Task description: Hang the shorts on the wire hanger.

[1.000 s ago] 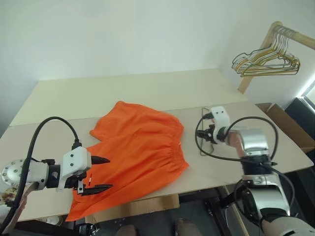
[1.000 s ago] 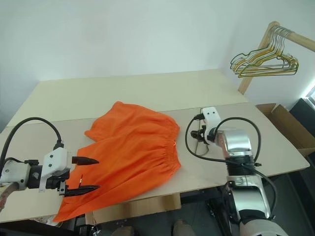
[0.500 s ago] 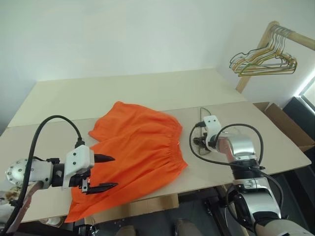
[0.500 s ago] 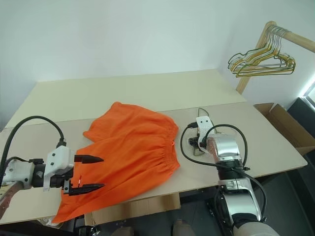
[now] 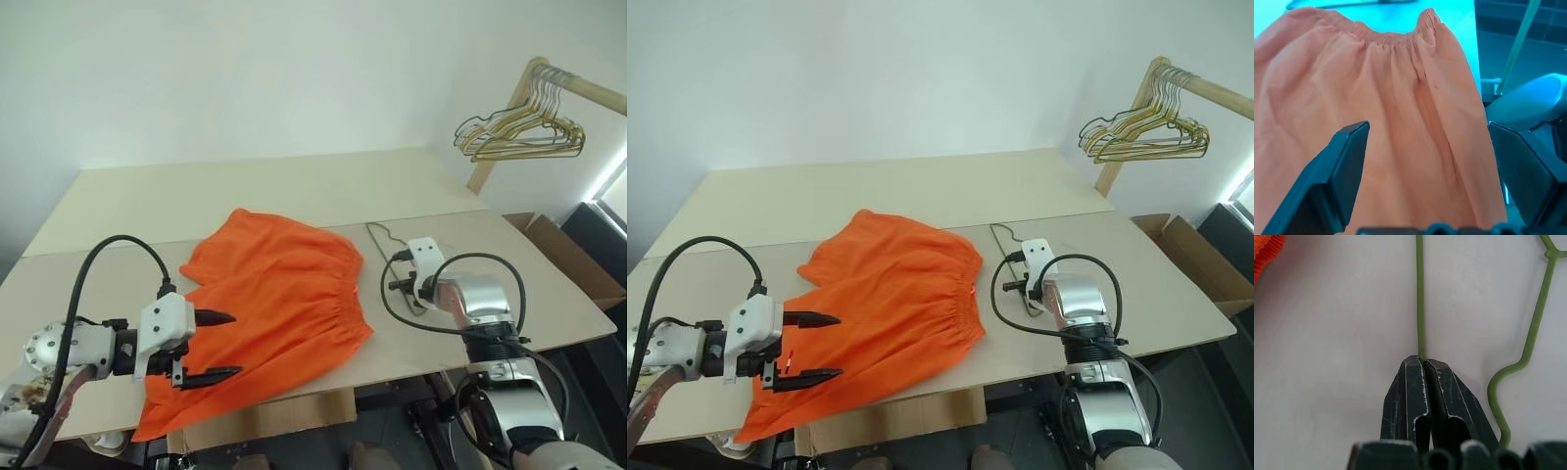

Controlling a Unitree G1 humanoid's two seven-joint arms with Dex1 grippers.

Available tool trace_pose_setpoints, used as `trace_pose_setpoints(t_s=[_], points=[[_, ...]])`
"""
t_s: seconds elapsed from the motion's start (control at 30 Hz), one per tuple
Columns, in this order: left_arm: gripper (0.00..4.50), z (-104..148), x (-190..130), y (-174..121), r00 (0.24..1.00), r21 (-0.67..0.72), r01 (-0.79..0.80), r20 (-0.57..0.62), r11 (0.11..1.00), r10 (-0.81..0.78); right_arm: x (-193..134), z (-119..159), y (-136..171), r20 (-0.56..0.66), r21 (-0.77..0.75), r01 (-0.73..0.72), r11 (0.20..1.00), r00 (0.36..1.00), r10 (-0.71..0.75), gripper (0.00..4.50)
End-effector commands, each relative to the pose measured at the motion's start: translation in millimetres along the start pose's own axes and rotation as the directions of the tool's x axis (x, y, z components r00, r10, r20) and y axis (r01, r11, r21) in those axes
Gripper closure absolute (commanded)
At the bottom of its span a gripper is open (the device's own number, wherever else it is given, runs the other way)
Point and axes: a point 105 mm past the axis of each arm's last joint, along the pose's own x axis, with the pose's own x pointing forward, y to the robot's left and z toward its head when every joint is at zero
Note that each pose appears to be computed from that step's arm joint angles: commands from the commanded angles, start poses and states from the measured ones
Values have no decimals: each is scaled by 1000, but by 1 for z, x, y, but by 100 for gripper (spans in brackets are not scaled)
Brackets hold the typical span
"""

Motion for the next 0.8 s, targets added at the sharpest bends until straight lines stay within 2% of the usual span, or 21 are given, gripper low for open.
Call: trace_pose_setpoints(t_s=[0.03, 0.17, 0.27, 0.33, 0.4, 0.43, 0.57, 0.8], points=[[32, 22, 2, 27, 979, -49, -148, 137, 988, 154, -6, 16, -7, 99, 37, 45, 998, 994, -49, 449], [32, 39, 14, 62, 901, -338, -236, 276, 911, 336, -36, 59, -5, 317, 74, 37, 997, 947, -59, 449], [32, 48, 28, 70, 860, -530, -138, 356, 837, 367, -55, 72, 5, 416, 64, 3, 998, 909, -29, 449], [32, 51, 36, 80, 823, -666, -56, 391, 744, 413, -65, 76, 14, 478, 47, -32, 998, 879, 6, 449], [32, 50, 43, 87, 802, -745, 4, 401, 667, 443, -74, 79, 22, 548, 4, -36, 999, 836, 28, 449], [32, 51, 46, 89, 795, -766, 29, 407, 642, 449, -79, 81, 26, 584, -14, -49, 999, 810, 48, 449], [32, 64, 58, 91, 775, -779, 147, 474, 609, 419, -109, 79, 72, 735, -371, 66, 926, 630, 250, 449], [32, 96, 46, 90, 686, -698, 283, 627, 658, 370, -138, 75, 121, 774, -555, 95, 826, 422, 472, 449]])
